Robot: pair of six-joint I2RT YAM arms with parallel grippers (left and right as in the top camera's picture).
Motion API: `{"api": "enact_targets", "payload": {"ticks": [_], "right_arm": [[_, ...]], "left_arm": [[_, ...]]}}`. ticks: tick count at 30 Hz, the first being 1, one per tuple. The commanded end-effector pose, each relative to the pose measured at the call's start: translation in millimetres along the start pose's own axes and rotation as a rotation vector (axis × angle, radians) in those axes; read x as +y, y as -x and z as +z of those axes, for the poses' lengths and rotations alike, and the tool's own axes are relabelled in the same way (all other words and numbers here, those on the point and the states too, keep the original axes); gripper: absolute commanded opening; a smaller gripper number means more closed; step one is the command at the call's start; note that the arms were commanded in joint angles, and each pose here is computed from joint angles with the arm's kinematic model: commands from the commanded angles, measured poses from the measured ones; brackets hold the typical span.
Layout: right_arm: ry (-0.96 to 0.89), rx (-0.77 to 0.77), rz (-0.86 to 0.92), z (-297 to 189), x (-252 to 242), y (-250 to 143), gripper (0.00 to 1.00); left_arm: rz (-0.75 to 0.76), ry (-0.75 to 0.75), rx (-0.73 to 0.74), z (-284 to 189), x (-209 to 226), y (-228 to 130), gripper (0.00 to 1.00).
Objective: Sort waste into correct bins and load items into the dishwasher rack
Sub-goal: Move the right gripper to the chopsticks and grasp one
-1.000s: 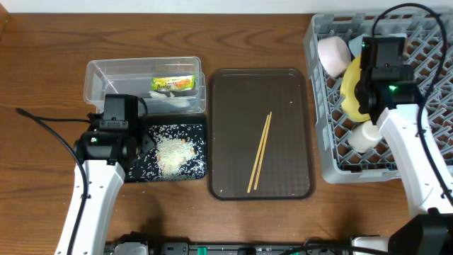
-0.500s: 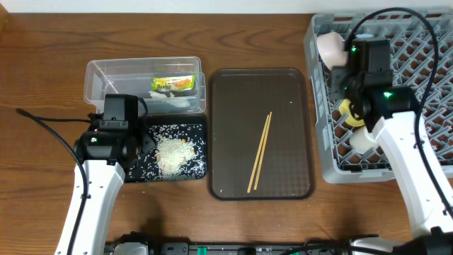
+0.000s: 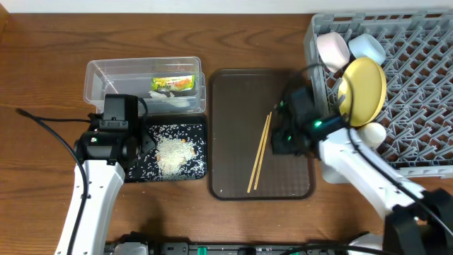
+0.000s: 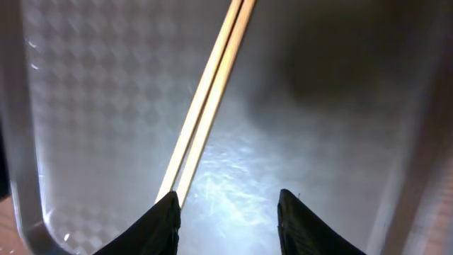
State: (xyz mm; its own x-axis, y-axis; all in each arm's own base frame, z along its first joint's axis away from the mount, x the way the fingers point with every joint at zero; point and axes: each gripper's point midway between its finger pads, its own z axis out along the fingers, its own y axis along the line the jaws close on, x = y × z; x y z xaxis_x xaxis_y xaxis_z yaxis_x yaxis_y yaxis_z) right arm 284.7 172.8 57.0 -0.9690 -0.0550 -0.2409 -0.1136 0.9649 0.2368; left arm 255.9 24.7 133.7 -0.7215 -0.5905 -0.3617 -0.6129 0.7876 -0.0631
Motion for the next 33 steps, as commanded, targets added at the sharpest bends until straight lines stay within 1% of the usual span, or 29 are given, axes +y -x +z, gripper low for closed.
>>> {"api": "enact_targets", "payload": {"ticks": [1, 7, 13, 20, 25, 33], "right_arm": [[0.022, 0.017, 0.029, 14, 13, -13, 0.43], [-0.086, 0.017, 0.033, 34, 8, -22, 0.42], [-0.125, 0.060, 0.053, 50, 5, -33, 0.41], [-0.130, 0.067, 0.053, 54, 3, -35, 0.41], [-0.074, 0.076, 0.054, 55, 14, -34, 0.41], [-0.075, 0.070, 0.054, 55, 14, -33, 0.41]], "left_arm": [[-0.013, 0.000, -0.004, -1, 1, 1, 0.68], [-0.012, 0.002, -0.001, -1, 2, 0, 0.68], [-0.011, 0.005, 0.003, 0, 3, -1, 0.68], [-0.012, 0.005, 0.002, 0, 3, -1, 0.68], [-0.012, 0.005, 0.003, 0, 3, -1, 0.68], [-0.012, 0.005, 0.002, 0, 3, -1, 0.68]]}}
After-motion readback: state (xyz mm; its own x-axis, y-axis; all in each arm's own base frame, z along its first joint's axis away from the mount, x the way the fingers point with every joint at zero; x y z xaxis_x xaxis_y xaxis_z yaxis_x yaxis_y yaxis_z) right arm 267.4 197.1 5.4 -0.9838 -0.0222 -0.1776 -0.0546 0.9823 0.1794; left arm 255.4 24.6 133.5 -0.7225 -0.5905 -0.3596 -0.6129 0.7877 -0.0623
